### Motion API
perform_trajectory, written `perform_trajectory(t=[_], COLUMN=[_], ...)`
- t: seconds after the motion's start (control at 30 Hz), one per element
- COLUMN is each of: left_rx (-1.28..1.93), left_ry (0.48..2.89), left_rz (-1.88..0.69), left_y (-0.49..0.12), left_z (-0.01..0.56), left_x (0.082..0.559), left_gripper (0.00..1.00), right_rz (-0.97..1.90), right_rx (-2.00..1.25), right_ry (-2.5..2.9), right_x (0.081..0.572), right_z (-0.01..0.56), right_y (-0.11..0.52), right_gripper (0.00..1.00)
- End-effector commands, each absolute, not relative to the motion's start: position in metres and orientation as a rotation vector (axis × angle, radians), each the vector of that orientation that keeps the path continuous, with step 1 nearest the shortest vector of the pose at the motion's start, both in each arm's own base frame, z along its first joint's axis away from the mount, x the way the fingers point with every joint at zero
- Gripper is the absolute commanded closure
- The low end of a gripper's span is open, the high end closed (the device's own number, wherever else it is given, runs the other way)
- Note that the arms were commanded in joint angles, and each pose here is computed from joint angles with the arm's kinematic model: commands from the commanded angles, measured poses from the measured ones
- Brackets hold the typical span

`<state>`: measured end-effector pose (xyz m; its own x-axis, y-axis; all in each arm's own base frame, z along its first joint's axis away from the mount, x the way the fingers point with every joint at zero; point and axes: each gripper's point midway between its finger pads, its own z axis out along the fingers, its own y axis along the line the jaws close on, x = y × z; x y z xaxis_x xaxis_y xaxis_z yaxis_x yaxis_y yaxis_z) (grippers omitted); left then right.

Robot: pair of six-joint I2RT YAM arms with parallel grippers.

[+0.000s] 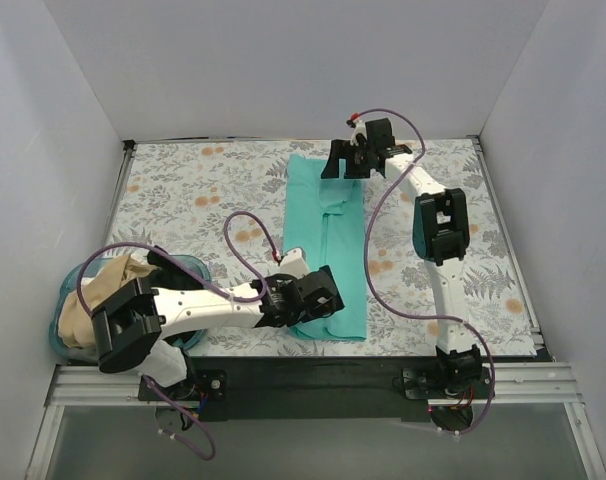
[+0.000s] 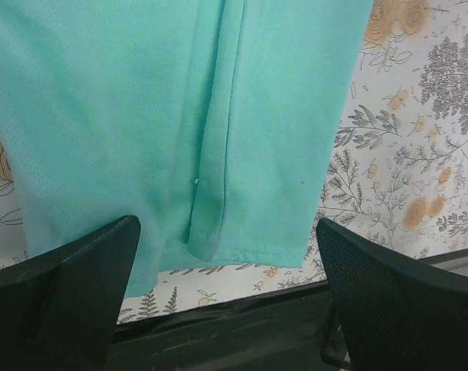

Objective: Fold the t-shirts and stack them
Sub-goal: Fold the tshirt

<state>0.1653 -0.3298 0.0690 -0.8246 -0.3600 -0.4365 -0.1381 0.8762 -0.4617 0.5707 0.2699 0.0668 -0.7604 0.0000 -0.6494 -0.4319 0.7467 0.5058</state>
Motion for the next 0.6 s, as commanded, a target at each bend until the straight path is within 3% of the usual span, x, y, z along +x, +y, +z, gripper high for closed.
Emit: perform_trajectory(t=[0.0,0.07,0.17,0.33,0.4,0.43,0.57], left_rx=[-0.459,-0.436,-0.284,-0.184,-0.186,-0.163,-0.176], left_ry=[2.44,2.429,2.44,2.552,2.556,2.582,2.563], left_rz=[-0.639,-0.661,-0.561,-0.499,-0.567,-0.59,-0.671], left_y=[-0.33,-0.325,-0.308,-0.291,-0.297,-0.297,-0.304], left_z=[0.103,0.111,0.11,0.093,0.092,0.085,0.089], left_x=[0.172,0.17,0.167,0.145,0.141,0.135,0.134], left_gripper=[0.02,0.02,0.02,0.02,0.02,0.02,0.02], right_rz=[0.809,0.73,0.645,0.589,0.594,0.597,0.594], right_rx=[-0.438,-0.404,-0.42,-0.367,-0.351,-0.314,-0.248], right_ry=[2.119,2.17,2.109,2.231,2.16,2.228,2.273], right_x=[0.548,0.533,0.504,0.433,0.409,0.386,0.331], right_z=[0.191,0.184,0.227,0.187,0.201,0.171,0.147], right_y=[0.272,0.259,0.245,0.216,0.213,0.207,0.193], right_gripper=[0.02,0.02,0.02,0.02,0.02,0.02,0.02])
